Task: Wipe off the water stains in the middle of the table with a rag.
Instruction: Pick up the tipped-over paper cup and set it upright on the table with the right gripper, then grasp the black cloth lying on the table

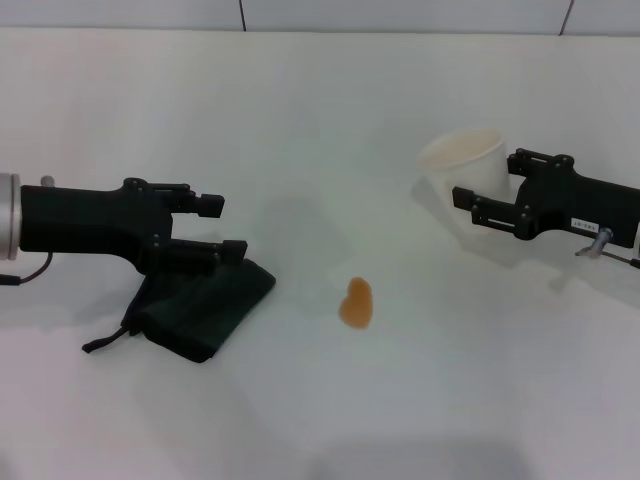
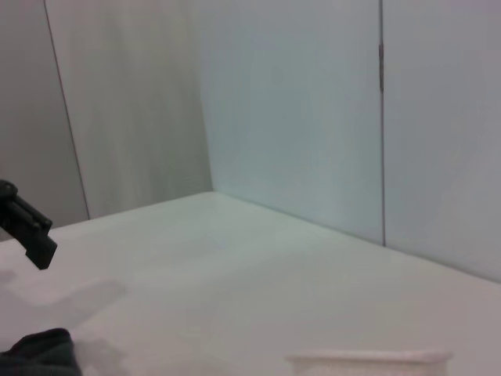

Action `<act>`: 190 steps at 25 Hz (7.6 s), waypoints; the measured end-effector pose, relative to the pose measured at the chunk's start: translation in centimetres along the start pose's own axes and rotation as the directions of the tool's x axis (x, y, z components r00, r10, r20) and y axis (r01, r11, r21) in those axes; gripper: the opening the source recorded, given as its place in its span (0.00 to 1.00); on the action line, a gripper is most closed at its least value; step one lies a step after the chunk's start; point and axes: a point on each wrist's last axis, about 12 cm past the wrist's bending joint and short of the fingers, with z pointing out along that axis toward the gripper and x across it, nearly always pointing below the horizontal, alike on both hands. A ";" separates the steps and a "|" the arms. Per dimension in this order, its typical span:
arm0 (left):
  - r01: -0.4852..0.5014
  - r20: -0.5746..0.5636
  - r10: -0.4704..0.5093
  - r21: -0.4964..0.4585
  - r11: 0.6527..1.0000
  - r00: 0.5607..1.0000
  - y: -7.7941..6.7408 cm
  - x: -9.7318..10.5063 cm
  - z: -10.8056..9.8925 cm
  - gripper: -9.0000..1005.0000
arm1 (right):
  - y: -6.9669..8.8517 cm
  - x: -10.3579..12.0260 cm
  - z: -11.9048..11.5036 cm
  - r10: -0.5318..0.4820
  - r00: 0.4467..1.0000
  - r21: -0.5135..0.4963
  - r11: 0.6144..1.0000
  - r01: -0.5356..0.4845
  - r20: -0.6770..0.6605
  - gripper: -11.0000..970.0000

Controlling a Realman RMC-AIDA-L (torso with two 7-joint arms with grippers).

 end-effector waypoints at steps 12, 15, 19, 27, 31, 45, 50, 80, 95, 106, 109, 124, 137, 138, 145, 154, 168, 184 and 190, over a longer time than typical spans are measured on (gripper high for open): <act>-0.001 -0.002 0.001 -0.005 1.000 1.000 0.1 0.0 -0.1 0.78 | 0.0 0.4 -0.8 0.012 0.999 0.031 0.999 -0.013 0.043 0.69; -0.003 -0.002 0.003 -0.005 1.000 1.000 0.1 -0.1 -0.1 0.78 | 0.0 0.5 -0.8 0.015 0.999 0.036 0.999 -0.016 0.039 0.69; -0.004 -0.003 0.004 -0.005 1.000 1.000 0.1 -0.1 -0.1 0.78 | 0.0 0.8 -0.9 0.024 0.999 0.042 0.999 -0.025 0.030 0.69; -0.011 -0.003 0.011 -0.005 1.000 1.000 0.1 -0.1 -0.1 0.78 | 0.1 1.0 -1.0 0.030 0.999 0.045 0.998 -0.031 0.027 0.69; -0.011 -0.002 0.011 -0.004 1.000 1.000 0.1 0.0 0.0 0.78 | 0.1 1.1 -1.2 0.033 0.999 0.044 0.998 -0.034 0.027 0.69; -0.006 -0.003 0.006 -0.002 1.000 1.000 0.1 0.0 0.0 0.78 | 0.3 1.4 -1.4 0.039 0.999 0.045 0.998 -0.040 0.024 0.69; -0.005 -0.003 0.005 -0.003 1.000 1.000 0.1 0.0 0.0 0.78 | 0.3 1.4 -1.4 0.039 0.999 0.043 0.998 -0.040 0.025 0.69; -0.010 -0.006 0.010 -0.003 1.000 1.000 0.2 -0.3 0.0 0.78 | 0.5 2.0 -2.2 0.057 0.998 0.057 0.997 -0.059 0.028 0.75; -0.012 -0.025 0.012 0.001 1.000 1.000 0.2 -0.2 0.1 0.78 | 0.8 2.5 -3.0 0.069 0.997 0.049 0.996 -0.070 0.035 0.82; -0.014 -0.025 0.014 0.001 1.000 1.000 0.2 -0.3 0.2 0.78 | 0.8 2.7 -3.3 0.080 0.996 0.061 0.995 -0.083 0.037 0.87; -0.014 -0.024 0.014 0.001 1.000 1.000 0.2 -0.3 0.2 0.78 | 0.9 2.8 -3.3 0.085 0.996 0.060 0.994 -0.087 0.039 0.88; -0.013 -0.024 0.013 0.002 1.000 1.000 0.2 -0.3 0.2 0.78 | 2.2 3.7 -5.2 0.096 0.986 0.063 0.992 -0.105 0.140 0.89; -0.007 -0.022 0.007 0.001 1.000 1.000 0.1 -0.2 0.3 0.78 | 2.8 4.6 -6.6 0.117 0.982 0.070 0.989 -0.128 0.146 0.89; -0.007 -0.022 0.007 0.002 1.000 1.000 0.1 -0.2 0.3 0.78 | 2.8 4.6 -6.6 0.117 0.982 0.068 0.990 -0.128 0.148 0.89; -0.008 -0.020 0.008 0.003 1.000 1.000 0.1 -0.3 0.3 0.77 | 3.0 4.6 -7.0 0.114 0.981 0.055 0.991 -0.124 0.155 0.88; -0.004 -0.017 0.004 0.002 1.000 1.000 0.1 -0.2 0.3 0.77 | 3.0 4.7 -7.9 0.112 0.982 0.067 0.990 -0.123 0.154 0.88; -0.003 -0.012 0.003 0.001 1.000 1.000 0.1 -0.2 0.3 0.77 | 3.1 4.5 -9.0 0.118 0.979 0.058 0.990 -0.129 0.166 0.88; -0.002 -0.007 0.002 0.000 1.000 1.000 0.0 -0.1 0.5 0.77 | 3.3 2.1 -9.6 0.080 0.974 -0.066 0.996 -0.067 0.214 0.88; -0.004 -0.007 0.004 0.000 1.000 1.000 0.0 -0.2 0.5 0.77 | 3.4 1.2 -8.3 0.043 0.990 -0.137 0.990 -0.024 0.138 0.88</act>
